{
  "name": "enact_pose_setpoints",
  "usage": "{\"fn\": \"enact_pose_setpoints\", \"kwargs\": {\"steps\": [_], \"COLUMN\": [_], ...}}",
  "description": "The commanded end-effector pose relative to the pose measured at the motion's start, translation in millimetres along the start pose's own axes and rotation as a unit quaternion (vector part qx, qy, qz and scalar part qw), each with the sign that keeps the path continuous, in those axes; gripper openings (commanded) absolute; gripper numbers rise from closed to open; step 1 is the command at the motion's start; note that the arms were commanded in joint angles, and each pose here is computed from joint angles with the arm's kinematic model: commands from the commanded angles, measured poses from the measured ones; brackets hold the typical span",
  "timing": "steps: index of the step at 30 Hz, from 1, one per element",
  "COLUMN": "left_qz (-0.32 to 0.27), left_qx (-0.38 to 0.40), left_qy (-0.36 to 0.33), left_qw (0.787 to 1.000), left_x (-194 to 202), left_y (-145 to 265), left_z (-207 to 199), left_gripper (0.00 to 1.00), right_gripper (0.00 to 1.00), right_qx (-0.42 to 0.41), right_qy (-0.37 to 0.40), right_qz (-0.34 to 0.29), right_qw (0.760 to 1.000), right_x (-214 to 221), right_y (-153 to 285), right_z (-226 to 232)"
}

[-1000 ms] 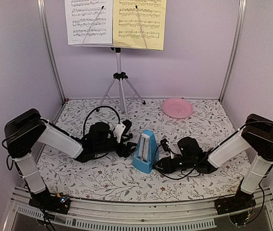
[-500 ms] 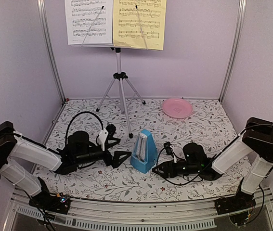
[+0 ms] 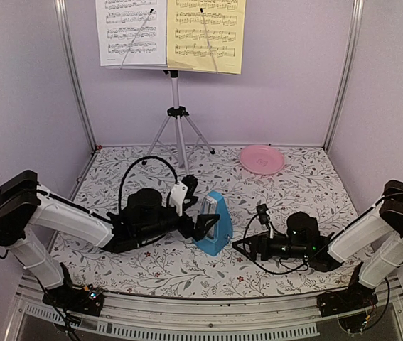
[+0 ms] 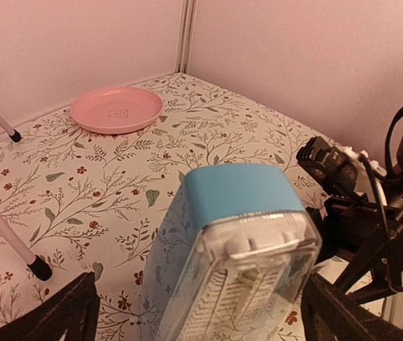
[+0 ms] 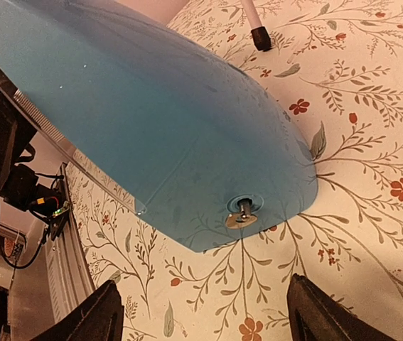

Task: Set up the instrument practice props

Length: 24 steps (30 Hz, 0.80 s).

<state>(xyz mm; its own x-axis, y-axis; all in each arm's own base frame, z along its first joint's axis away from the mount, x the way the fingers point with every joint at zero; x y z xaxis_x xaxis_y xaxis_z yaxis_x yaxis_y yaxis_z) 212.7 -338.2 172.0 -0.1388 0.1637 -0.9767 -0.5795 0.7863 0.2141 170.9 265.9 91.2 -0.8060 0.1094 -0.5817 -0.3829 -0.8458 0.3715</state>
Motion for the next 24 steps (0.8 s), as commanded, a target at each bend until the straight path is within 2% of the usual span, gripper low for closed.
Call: {"fn": "enact_pose_setpoints", "kwargs": {"steps": [1,7,14,19,22,24], "left_qz": [0.017,0.042,0.073,0.079,0.065,0.053], "left_qx": [-0.022,-0.045,-0.057,-0.063,-0.062,-0.062], "left_qy": [-0.007,-0.019,-0.009,-0.006,-0.007,-0.007], "left_qw": [1.000,0.998,0.996,0.995,0.996,0.997], "left_x": [1,8,24,28,19,12], "left_y": [-18,-40,-53,-51,-43,-38], "left_z": [-1,0,1,2,2,3], "left_gripper": [0.99,0.97,0.80,0.62,0.46,0.40], "right_gripper": [0.85,0.87,0.86,0.86,0.85,0.82], "right_qx": [0.007,0.029,0.034,0.031,0.024,0.013], "right_qy": [0.006,0.017,0.022,0.022,0.028,0.034], "right_qz": [-0.030,-0.038,-0.034,-0.036,-0.035,-0.034], "right_qw": [0.999,0.999,0.999,0.999,0.999,0.999], "right_x": [-7,-7,-7,-11,-12,-14], "right_y": [4,4,-1,-7,-12,-17], "right_z": [0,-7,-9,-6,-4,-2]}}
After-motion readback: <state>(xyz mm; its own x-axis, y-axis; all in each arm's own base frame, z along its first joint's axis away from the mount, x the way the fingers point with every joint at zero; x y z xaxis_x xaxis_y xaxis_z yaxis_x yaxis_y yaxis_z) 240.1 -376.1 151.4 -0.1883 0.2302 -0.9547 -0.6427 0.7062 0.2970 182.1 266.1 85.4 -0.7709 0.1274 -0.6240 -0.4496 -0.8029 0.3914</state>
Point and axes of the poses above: each gripper's point midway between its finger pads, its own y axis back along the fingers, its own z axis along the line the jaws close on, x = y × z, the point moved 6 cm from there along y, back along the fingers, and after that the axes turned 8 degrees about -y, right-handed, at the moved point
